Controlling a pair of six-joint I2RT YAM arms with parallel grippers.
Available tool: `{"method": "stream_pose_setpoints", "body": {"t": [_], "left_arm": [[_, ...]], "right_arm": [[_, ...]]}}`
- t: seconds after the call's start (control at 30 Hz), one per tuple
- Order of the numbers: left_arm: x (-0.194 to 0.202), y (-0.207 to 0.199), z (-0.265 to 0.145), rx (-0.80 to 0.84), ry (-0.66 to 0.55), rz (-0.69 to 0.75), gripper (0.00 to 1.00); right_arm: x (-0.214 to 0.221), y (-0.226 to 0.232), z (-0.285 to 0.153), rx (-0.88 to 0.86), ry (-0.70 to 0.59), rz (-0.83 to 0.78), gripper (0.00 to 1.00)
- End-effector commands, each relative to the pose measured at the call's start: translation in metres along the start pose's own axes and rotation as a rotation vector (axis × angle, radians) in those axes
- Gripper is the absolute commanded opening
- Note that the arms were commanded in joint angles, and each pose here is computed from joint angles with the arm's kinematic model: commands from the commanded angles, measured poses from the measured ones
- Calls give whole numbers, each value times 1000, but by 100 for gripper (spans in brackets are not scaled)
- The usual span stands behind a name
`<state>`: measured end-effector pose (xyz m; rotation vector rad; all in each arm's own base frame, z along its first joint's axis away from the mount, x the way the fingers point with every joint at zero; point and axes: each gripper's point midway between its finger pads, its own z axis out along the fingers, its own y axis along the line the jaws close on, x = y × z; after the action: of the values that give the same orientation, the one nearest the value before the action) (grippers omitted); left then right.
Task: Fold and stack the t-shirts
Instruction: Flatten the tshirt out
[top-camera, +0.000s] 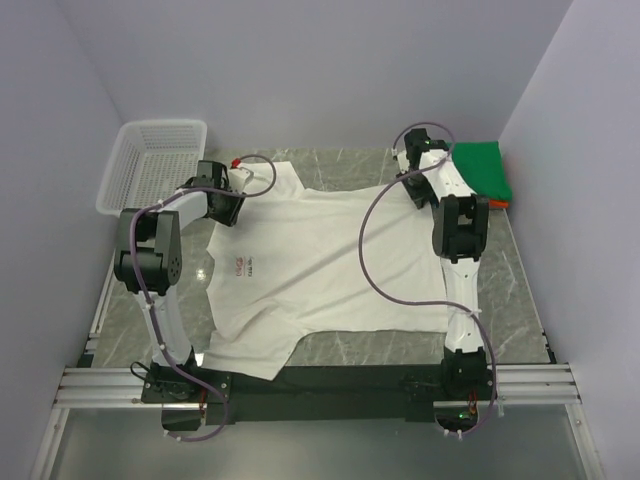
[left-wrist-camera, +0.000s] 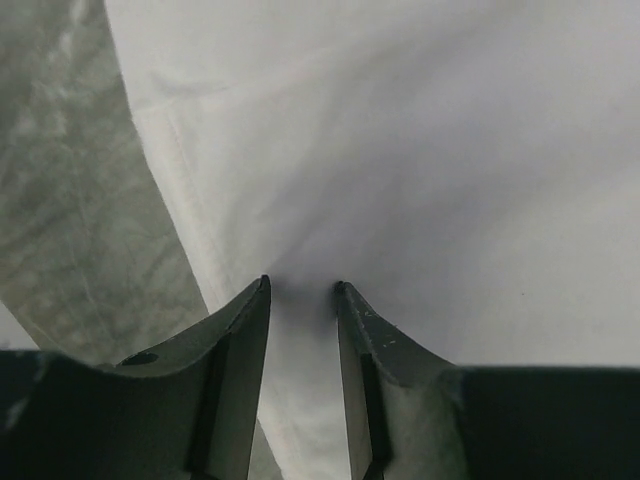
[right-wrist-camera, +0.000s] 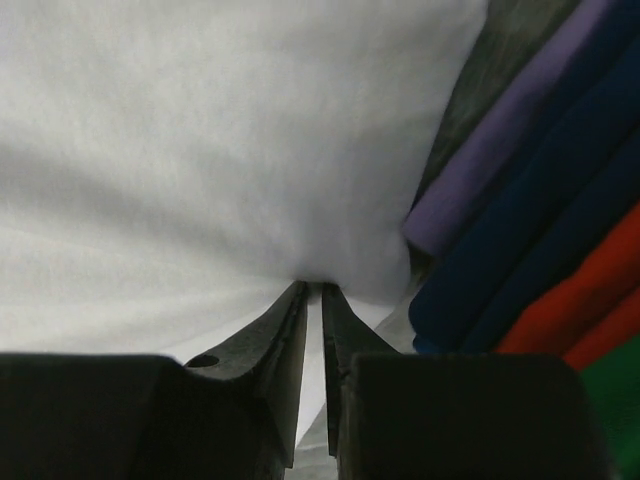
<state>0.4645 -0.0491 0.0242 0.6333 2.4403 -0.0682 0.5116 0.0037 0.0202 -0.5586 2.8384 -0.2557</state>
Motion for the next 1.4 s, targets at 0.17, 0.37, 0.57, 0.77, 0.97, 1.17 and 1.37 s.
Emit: {"method": "stream_pose_setpoints", "body": {"t": [0.17, 0.37, 0.57, 0.77, 0.97, 1.17, 1.37], "left_arm": [[-11, 61, 36, -71, 65, -153, 40], [-90, 58, -46, 31, -172, -109, 54], [-57, -3, -124, 180, -188, 27, 53], [31, -122, -173, 430, -80, 368, 54], [103, -194, -201, 535, 50, 591, 59], [157, -241, -191, 584, 214, 743, 62], [178, -266, -174, 601, 289, 817, 63]], "right_arm": [[-49, -16, 1, 163, -123, -40, 21], [-47, -9, -107, 84, -293, -46, 50], [26, 33, -159, -100, -241, -130, 57], [107, 74, -149, -251, -74, -171, 50], [158, 98, -127, -331, 47, -175, 49], [188, 109, -98, -359, 160, -175, 45], [205, 105, -68, -307, 241, -190, 43]]}}
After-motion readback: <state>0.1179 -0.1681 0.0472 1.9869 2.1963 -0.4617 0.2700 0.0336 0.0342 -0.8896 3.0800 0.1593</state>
